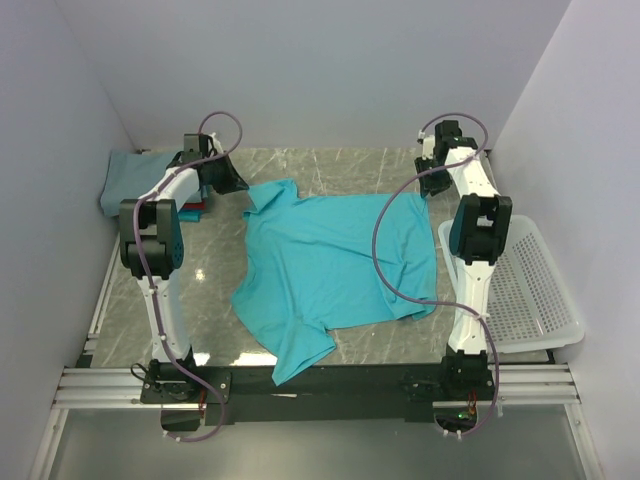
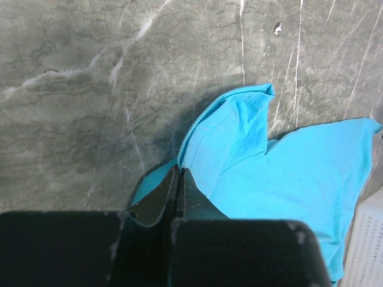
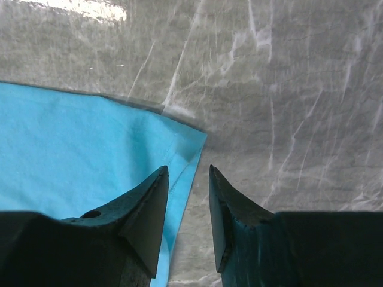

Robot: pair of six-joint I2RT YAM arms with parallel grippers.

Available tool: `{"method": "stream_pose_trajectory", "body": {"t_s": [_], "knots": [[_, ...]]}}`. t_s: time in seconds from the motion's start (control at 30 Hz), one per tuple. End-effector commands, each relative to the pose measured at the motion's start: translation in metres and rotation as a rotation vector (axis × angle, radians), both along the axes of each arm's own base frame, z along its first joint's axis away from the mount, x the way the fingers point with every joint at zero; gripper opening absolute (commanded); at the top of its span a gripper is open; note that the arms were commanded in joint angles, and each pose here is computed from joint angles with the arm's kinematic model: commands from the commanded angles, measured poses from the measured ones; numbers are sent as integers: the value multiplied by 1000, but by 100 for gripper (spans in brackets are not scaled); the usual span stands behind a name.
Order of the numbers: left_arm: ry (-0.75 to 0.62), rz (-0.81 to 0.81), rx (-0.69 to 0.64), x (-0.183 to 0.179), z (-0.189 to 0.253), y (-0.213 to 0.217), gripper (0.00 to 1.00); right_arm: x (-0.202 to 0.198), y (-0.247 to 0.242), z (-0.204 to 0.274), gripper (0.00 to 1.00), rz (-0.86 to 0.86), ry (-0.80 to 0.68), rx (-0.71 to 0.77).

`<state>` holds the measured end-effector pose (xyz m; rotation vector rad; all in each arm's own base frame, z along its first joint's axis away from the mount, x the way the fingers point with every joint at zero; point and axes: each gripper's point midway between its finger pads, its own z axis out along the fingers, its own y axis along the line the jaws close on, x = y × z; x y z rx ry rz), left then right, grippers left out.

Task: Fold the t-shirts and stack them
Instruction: Flatten the tshirt out

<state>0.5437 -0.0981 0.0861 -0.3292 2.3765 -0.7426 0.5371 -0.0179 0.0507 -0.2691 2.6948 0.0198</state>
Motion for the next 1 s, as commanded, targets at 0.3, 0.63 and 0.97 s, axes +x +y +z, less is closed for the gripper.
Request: {"method": "stream_pose_trajectory", "body": {"t_s": [0.3,0.63,0.97], "knots": [[-97,-24,-15,6,39,0,1,-4,4,-13,37,24,49,11],[-88,-25,-14,5,35,0,1,2,8,-15,32,23,42,33],[-84,-25,-15,5,33,1,1,6,6,-19,20,16,39,30]]}}
